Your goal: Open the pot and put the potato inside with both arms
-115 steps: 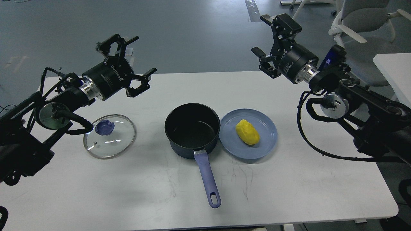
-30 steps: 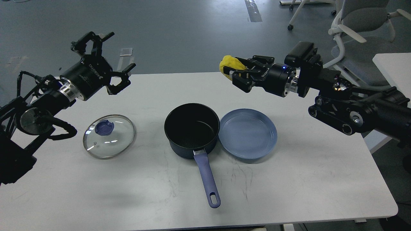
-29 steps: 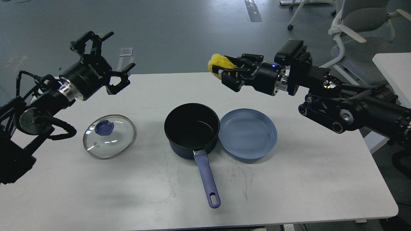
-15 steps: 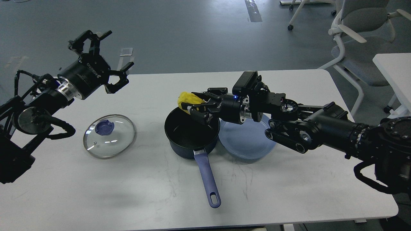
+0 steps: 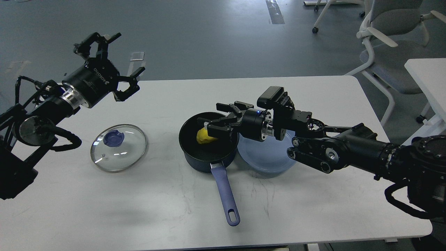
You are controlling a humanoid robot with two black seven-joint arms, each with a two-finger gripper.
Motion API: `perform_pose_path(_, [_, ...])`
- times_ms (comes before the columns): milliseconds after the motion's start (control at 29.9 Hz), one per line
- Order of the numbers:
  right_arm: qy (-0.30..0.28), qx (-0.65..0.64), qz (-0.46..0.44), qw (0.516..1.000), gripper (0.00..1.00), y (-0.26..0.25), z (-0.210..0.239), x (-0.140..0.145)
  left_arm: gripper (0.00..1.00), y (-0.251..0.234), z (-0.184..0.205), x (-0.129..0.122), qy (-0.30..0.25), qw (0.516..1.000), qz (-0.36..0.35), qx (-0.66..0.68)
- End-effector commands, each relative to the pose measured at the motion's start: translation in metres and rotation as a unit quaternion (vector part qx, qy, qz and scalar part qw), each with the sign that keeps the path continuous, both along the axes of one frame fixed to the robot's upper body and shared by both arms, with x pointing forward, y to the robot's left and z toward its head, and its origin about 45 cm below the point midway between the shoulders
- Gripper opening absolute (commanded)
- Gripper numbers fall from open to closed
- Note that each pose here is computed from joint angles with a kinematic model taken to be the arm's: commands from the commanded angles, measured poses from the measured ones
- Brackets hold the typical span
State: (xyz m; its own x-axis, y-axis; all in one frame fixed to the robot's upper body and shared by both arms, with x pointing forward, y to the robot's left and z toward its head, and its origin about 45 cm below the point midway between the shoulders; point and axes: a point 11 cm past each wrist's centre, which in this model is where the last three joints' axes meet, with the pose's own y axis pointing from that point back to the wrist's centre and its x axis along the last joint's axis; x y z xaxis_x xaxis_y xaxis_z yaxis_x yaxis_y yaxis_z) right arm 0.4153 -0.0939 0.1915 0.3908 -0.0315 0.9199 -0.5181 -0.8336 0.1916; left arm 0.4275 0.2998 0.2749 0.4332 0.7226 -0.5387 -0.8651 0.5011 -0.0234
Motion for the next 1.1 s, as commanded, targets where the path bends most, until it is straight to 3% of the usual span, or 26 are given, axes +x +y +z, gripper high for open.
perform_pose_path(0, [0.001,0.039,-0.026,0.999,1.00,-0.002,0.018,0.011,0.98,0.000,0.001,0.000,-0.001,1.000,0.000,0.000])
perform_pose_path(100, [0.023,0.135,-0.071,0.988,1.00,-0.004,0.054,0.027,0.98,0.001,0.000,0.000,0.000,1.000,0.001,0.001])
perform_pose_path(268, [0.217,0.346,-0.167,0.897,1.00,-0.023,0.101,0.047,0.98,-0.002,0.000,0.000,0.000,1.000,0.000,-0.004])
perform_pose_path(301, [0.217,0.347,-0.167,0.897,1.00,-0.023,0.101,0.047,0.98,-0.002,0.000,0.000,0.000,1.000,0.000,-0.004])
perform_pose_path(368, [0.317,0.450,-0.198,0.811,1.00,-0.041,0.119,0.056,0.98,-0.005,0.000,0.001,-0.001,1.000,0.000,-0.009])
perform_pose_path(469, [0.418,0.522,-0.236,0.705,1.00,-0.057,0.106,0.060,0.98,-0.006,0.001,0.002,-0.010,1.000,0.006,-0.020])
perform_pose_path(1071, [0.450,0.540,-0.260,0.662,1.00,-0.067,0.076,0.051,0.98,-0.007,-0.007,-0.001,-0.003,1.000,0.010,-0.025])
